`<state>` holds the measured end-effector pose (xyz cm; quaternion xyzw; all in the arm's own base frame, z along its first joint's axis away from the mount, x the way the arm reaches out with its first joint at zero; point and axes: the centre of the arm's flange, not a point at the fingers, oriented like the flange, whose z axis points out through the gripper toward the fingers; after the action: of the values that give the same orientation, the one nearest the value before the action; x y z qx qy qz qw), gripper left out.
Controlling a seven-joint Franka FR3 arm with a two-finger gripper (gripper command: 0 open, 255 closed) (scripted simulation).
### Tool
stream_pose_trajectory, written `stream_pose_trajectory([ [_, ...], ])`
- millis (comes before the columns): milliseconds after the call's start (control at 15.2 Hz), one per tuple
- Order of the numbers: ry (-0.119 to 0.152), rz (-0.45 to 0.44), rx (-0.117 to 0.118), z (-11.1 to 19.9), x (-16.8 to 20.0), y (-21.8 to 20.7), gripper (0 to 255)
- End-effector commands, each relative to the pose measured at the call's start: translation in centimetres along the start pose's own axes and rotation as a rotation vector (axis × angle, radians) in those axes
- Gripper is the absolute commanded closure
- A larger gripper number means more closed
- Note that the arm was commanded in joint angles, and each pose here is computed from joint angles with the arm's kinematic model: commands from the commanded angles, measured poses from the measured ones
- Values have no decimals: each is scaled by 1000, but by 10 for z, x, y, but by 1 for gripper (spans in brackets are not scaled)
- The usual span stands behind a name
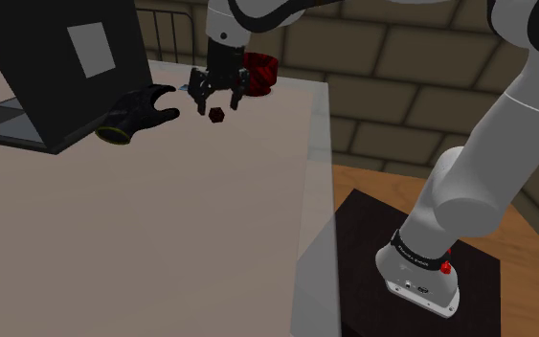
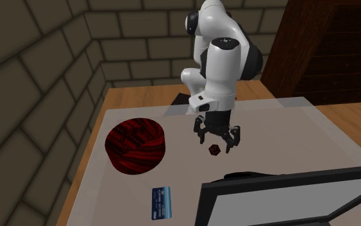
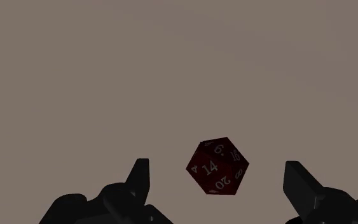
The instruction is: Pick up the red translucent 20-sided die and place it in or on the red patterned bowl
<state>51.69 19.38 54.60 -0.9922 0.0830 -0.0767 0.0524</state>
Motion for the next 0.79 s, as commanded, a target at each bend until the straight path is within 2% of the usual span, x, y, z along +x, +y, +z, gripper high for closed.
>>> stream_pose_trajectory([
  [0,0,0,0,8,-1,0,0],
  [462,0,0,0,8,-1,0,0],
  [528,0,0,0,8,-1,0,255],
  [726,0,0,0,8,-1,0,255],
])
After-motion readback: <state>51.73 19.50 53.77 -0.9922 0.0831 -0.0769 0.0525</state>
